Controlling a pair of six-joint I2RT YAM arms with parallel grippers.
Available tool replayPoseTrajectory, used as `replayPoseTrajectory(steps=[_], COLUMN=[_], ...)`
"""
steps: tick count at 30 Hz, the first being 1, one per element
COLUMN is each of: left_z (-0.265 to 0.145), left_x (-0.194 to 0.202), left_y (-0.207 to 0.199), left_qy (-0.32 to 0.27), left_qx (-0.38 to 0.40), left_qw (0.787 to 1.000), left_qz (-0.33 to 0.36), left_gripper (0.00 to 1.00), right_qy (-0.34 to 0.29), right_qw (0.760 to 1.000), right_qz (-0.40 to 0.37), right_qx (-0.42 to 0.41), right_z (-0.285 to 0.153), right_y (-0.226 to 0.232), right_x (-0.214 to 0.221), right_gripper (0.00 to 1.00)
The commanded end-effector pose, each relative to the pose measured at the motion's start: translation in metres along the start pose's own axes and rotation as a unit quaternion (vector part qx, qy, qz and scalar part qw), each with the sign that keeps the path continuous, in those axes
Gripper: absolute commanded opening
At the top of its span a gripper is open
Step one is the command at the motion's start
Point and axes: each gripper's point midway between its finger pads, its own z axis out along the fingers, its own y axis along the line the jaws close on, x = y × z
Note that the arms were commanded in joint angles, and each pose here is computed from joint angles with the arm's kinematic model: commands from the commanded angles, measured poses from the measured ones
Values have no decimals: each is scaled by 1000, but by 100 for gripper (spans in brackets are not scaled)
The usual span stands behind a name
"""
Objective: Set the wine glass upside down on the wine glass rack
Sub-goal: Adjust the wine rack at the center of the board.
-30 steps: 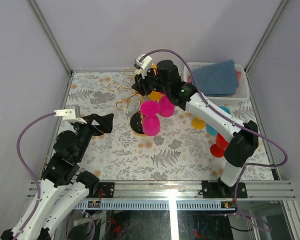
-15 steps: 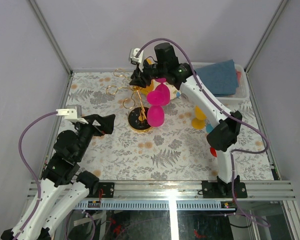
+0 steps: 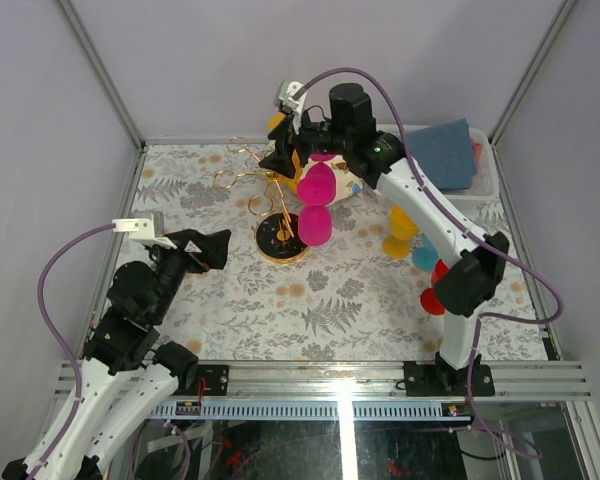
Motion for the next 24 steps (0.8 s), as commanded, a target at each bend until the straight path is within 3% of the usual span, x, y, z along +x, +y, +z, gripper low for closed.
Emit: replayPoseTrajectory(steps=[1, 6, 11, 16, 24], left_z=[2, 3, 6, 9, 13], left_x=[-8, -9, -6, -3, 0], left_y=[3, 10, 9, 10, 11], left_qy=[-16, -17, -10, -3, 4], left_qx=[-11, -31, -30, -30, -28], left_qw=[1000, 999, 999, 1000, 1000], left_qz=[-1, -9, -8, -7, -11], left_gripper=[100, 100, 100, 100, 100], right_qy=[-118, -156, -149, -158, -134], right_qw=[985, 946, 917, 901, 899], right_qz=[39, 174, 248, 238, 195], right_qx=[120, 227, 276, 327, 368], right_z=[-40, -60, -58, -65, -51], right_y=[-18, -38, -45, -38, -24], right_x=[-84, -70, -44, -49, -46], right_gripper=[77, 80, 80, 80, 78])
